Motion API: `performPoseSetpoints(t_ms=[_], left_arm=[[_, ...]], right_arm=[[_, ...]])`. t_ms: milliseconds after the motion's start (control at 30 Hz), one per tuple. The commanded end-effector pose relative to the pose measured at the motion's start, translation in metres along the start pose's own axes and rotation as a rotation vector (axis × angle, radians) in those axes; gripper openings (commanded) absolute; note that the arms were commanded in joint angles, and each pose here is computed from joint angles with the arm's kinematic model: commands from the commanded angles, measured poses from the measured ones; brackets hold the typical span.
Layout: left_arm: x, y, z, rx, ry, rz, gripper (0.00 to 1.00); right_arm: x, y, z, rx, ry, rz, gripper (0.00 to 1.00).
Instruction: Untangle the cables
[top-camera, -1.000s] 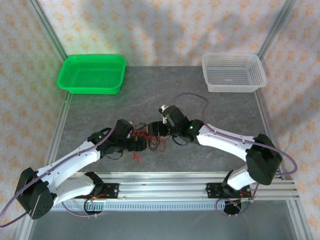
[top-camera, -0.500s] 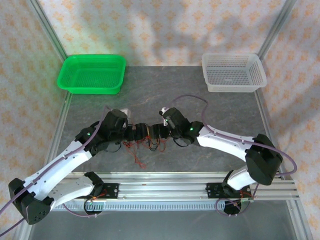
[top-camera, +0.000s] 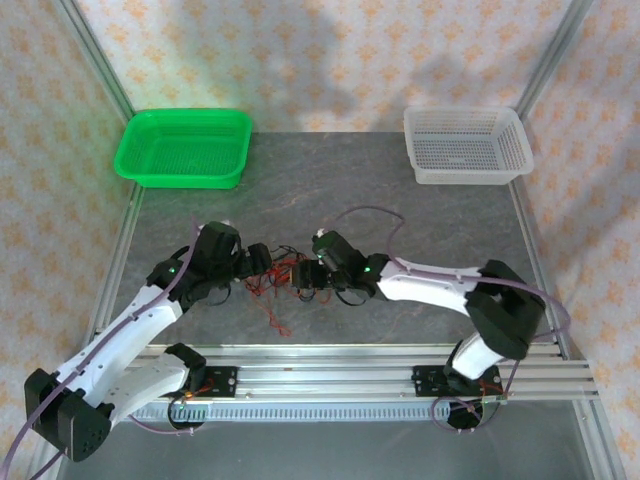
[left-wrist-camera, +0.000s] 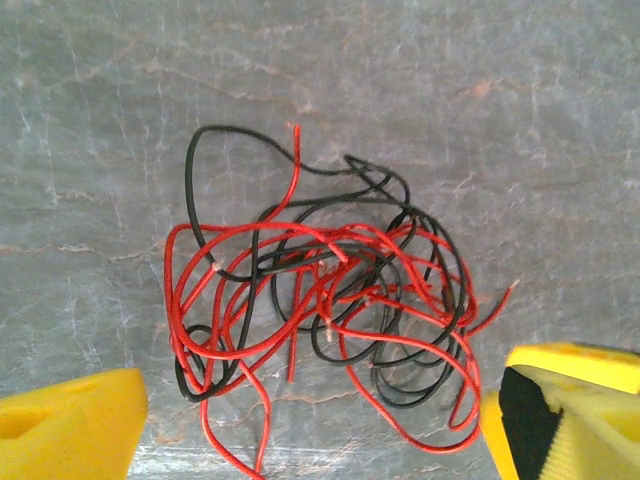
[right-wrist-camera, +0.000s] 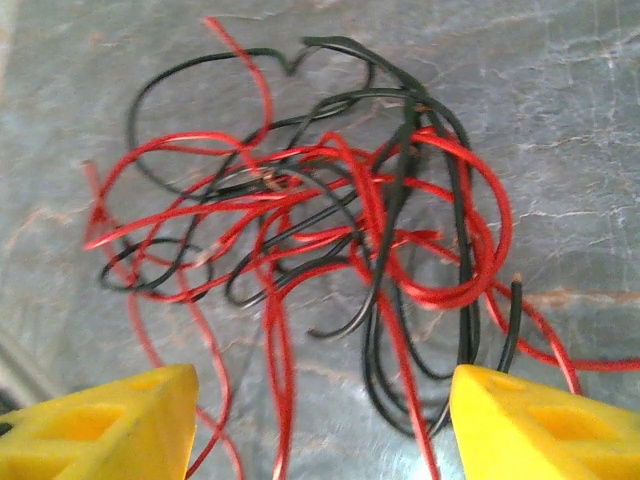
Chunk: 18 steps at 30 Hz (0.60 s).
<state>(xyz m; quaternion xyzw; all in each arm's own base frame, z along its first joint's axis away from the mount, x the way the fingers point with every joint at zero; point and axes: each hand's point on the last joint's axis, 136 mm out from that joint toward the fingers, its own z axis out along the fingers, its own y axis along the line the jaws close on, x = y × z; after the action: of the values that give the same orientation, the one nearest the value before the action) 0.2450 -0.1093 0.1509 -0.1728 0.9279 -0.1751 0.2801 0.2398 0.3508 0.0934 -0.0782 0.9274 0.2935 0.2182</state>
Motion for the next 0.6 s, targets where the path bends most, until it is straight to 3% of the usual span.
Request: performPoseSetpoints(t_ms=[0, 167, 433, 567], left_arm=[[-0.002, -0.007, 0.009, 0.048, -0.014, -0.025, 0.88], [0.009, 0.002, 0.035, 0.023, 0.015, -0.024, 0.86], [0.019, 0.000, 0.078, 0.018, 0.073, -0.001, 0.86], [0.020, -0.010, 0.093, 0.049, 0.093, 0.017, 0.86]], right_arm=[[-0.017, -0.011, 0.015, 0.118, -0.064, 0.037, 0.63], [-0.013, -0.040, 0.036, 0.276, -0.052, 0.029, 0.49], [-0.017, -0.090, 0.015, 0.534, -0.101, -0.021, 0.03], [-0.024, -0.106, -0.007, 0.578, -0.135, -0.046, 0.00]])
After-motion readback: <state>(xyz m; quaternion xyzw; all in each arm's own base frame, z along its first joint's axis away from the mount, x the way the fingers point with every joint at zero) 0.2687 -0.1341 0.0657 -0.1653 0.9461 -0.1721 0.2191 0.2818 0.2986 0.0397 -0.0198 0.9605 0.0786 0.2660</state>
